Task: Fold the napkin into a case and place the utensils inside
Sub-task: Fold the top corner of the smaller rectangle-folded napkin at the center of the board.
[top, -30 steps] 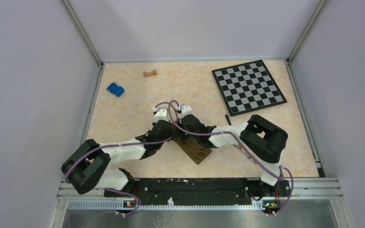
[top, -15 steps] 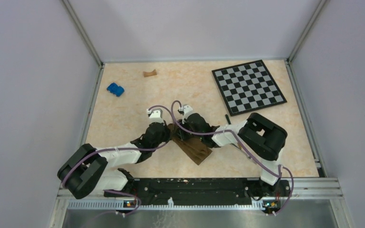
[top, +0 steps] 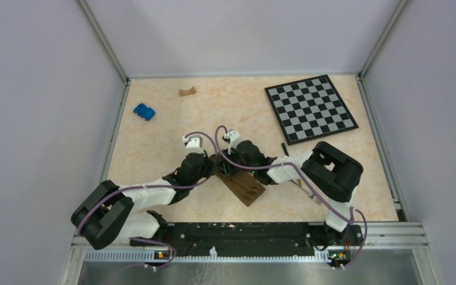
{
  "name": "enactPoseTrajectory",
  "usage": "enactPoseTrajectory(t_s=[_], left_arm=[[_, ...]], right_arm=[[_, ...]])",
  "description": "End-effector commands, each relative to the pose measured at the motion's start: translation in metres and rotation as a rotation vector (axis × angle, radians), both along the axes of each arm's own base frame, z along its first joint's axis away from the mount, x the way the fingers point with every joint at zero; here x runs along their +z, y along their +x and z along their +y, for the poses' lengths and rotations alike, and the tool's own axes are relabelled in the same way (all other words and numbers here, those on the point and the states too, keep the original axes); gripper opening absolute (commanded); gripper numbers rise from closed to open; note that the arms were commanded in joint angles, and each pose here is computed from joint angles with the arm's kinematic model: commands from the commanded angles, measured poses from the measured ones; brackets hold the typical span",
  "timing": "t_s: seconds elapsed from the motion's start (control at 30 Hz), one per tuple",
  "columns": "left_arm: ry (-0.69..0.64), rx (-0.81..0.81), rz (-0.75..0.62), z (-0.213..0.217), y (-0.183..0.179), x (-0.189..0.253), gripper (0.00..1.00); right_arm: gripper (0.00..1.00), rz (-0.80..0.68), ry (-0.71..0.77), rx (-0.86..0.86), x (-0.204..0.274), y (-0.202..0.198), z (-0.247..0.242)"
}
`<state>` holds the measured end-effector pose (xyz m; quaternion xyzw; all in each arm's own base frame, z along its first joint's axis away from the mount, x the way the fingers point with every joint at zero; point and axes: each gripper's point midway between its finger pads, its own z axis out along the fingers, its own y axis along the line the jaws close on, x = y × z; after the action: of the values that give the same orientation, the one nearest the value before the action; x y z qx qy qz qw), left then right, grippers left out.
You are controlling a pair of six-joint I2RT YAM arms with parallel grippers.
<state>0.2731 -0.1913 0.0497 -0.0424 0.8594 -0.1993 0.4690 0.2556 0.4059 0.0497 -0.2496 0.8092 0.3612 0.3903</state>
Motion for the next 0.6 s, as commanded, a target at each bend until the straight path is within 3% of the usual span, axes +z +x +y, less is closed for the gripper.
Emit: enactPoseTrajectory(t_s=[0.0,0.33,0.57], left_arm=[[-0.052,-0.013,-0.045,-0.006,0.004,0.016,0.00],[-0.088,-0.033,-0.113,-0.009,0.005,0.034,0.00],[-0.092,-0.053,-0.106,-0.017,0.010,0.033,0.00]], right_arm=[[0.32,-0.072,0.057,0.004,0.029,0.015,0.017],[0.18,0.051,-0.006,-0.064,-0.017,0.020,0.020],[0.15,0.142,0.024,-0.013,-0.030,0.006,0.035]])
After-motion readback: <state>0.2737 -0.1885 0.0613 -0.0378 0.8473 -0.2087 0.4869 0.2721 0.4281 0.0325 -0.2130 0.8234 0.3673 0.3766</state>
